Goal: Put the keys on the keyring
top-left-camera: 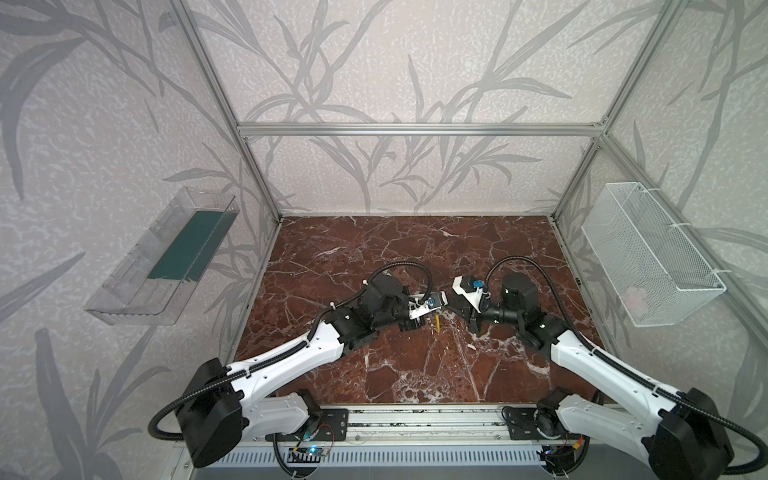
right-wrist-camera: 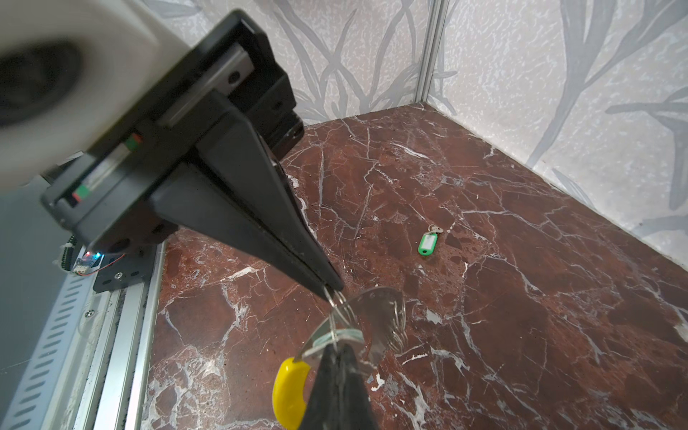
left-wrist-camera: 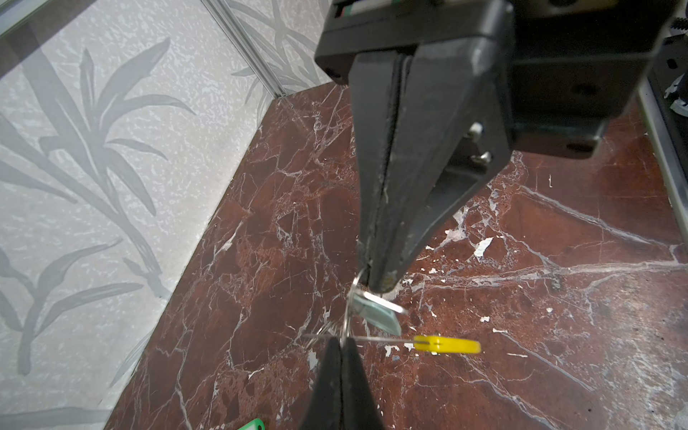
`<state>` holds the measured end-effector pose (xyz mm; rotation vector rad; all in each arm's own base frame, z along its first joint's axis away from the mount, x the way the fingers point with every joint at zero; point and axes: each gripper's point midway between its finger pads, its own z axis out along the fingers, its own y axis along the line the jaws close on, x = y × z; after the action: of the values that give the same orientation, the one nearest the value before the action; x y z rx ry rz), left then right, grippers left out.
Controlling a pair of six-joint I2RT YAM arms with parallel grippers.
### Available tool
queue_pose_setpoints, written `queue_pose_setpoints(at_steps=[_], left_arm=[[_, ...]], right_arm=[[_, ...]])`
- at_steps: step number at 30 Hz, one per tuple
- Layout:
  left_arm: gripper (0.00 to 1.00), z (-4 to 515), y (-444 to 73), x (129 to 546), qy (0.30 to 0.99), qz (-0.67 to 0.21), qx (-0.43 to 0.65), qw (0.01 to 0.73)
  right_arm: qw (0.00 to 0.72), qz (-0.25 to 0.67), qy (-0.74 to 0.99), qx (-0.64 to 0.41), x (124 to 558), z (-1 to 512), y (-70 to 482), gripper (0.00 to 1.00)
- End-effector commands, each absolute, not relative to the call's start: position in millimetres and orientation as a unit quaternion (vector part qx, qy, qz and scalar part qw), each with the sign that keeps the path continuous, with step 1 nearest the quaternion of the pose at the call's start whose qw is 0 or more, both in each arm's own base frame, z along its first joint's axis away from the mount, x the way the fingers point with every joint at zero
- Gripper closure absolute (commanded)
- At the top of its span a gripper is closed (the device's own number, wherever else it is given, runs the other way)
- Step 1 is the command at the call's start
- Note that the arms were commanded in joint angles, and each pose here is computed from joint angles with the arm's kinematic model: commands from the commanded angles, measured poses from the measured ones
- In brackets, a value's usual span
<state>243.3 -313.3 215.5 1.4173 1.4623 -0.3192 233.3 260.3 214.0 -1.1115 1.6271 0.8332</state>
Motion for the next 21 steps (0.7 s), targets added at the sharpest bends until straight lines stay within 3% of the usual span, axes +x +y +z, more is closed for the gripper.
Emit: queue_pose_setpoints(at_steps=[1, 21], left_arm=[[1.0, 233.3, -318.4, 246.9, 0.605, -0.132, 0.581, 0.528], [1.0, 228.0, -324.2, 247.0, 0.602, -0.106, 0.596, 0.521]], right_arm=[[0.488, 0.347, 0.661, -0.452, 234.6, 220.7, 263.4, 1.0], [0.494, 0.35, 0.674, -0.424, 242.3, 222.6, 263.0, 1.0]])
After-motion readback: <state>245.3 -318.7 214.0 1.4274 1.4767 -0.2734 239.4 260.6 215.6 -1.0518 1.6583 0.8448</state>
